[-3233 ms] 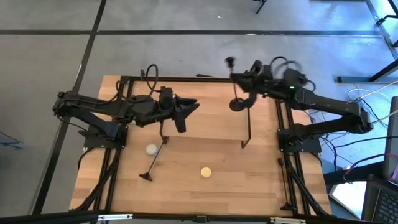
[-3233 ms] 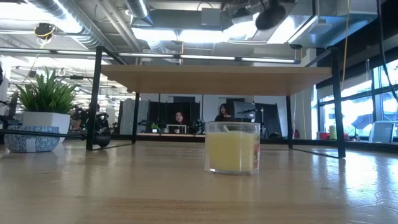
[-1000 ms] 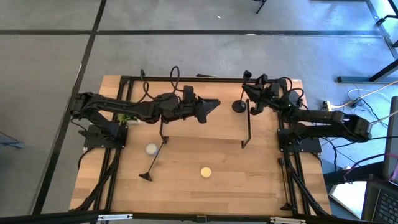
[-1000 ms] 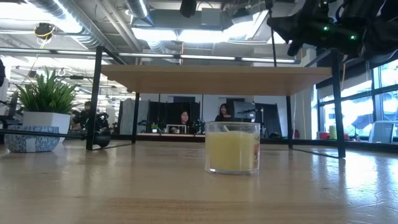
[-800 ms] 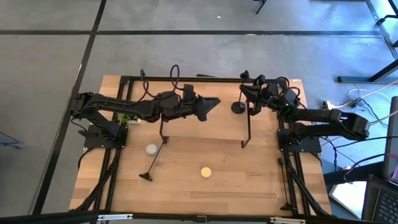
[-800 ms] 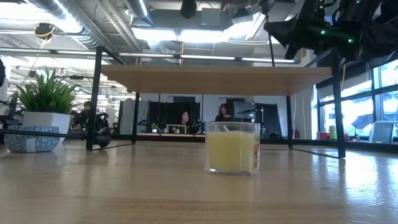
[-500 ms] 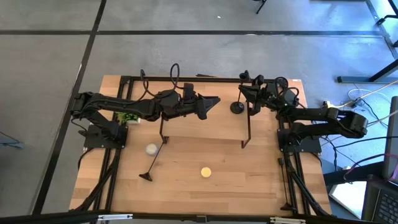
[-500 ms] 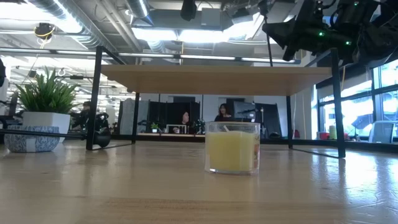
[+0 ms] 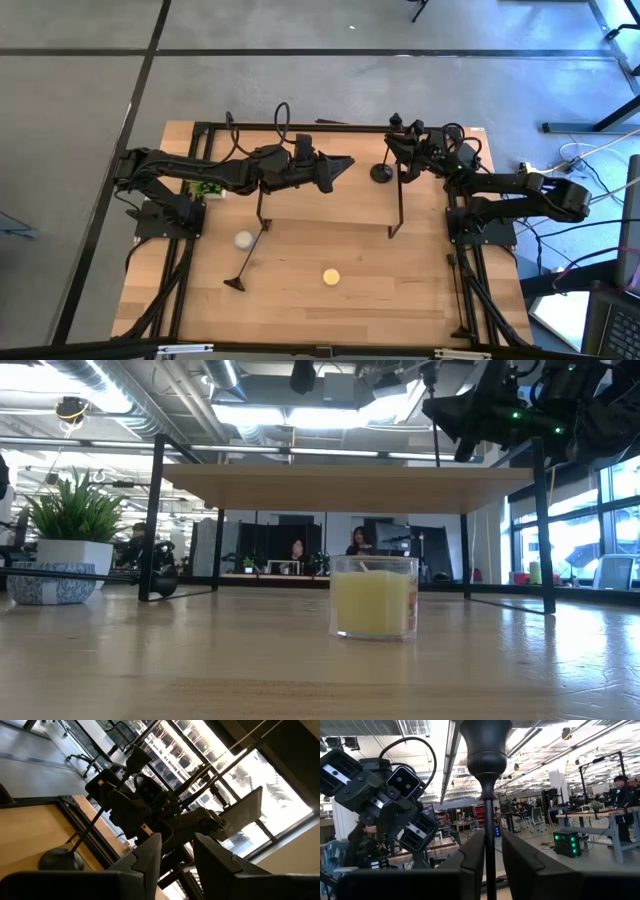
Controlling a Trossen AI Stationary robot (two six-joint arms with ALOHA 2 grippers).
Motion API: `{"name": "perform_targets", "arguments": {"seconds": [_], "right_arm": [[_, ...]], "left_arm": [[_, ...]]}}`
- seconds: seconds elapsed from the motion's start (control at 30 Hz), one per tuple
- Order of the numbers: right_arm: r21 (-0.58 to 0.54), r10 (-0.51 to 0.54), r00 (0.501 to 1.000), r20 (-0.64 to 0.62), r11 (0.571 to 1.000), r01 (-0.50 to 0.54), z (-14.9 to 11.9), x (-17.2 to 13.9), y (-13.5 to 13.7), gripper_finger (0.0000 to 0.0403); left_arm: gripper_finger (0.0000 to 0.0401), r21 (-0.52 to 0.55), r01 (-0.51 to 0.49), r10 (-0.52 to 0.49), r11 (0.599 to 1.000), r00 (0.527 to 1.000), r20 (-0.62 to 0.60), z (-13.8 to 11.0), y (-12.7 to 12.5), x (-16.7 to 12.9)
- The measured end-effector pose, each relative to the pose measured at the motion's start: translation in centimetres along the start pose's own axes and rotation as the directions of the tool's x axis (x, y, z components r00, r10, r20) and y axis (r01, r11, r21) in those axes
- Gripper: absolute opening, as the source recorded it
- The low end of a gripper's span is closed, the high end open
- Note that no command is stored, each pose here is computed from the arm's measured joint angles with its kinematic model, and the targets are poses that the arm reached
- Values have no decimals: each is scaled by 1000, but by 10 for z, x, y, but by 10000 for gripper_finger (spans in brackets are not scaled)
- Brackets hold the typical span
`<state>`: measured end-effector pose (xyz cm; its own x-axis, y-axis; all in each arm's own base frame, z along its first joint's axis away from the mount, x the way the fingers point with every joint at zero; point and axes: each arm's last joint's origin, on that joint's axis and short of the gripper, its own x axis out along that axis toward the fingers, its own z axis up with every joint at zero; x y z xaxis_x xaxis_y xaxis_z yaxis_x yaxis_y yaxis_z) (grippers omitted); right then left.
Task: Pick & Place candle stick holders
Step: Put the middle black candle holder on the shelf
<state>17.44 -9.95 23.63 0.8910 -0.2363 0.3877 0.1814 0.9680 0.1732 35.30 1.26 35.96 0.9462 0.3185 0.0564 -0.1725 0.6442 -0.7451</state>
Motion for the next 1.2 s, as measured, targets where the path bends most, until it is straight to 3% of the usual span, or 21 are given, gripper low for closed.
{"name": "perform_targets", "arguments": {"seconds": [0.43, 0.83, 1.2], "right_arm": [[5, 1, 1000, 0, 1000, -1, 0, 0, 0, 76], [127, 65, 998, -19, 990, -62, 0, 0, 2, 80], [201, 75, 997, 2, 977, -74, 8, -3, 6, 157]], "left_arm": [[101, 3, -9, 9, 1000, 1000, -6, -1, 1, 0], [79, 11, -21, 21, 1000, 1000, 6, 0, 1, 0], [113, 9, -31, 31, 999, 999, 17, 0, 1, 0]]}}
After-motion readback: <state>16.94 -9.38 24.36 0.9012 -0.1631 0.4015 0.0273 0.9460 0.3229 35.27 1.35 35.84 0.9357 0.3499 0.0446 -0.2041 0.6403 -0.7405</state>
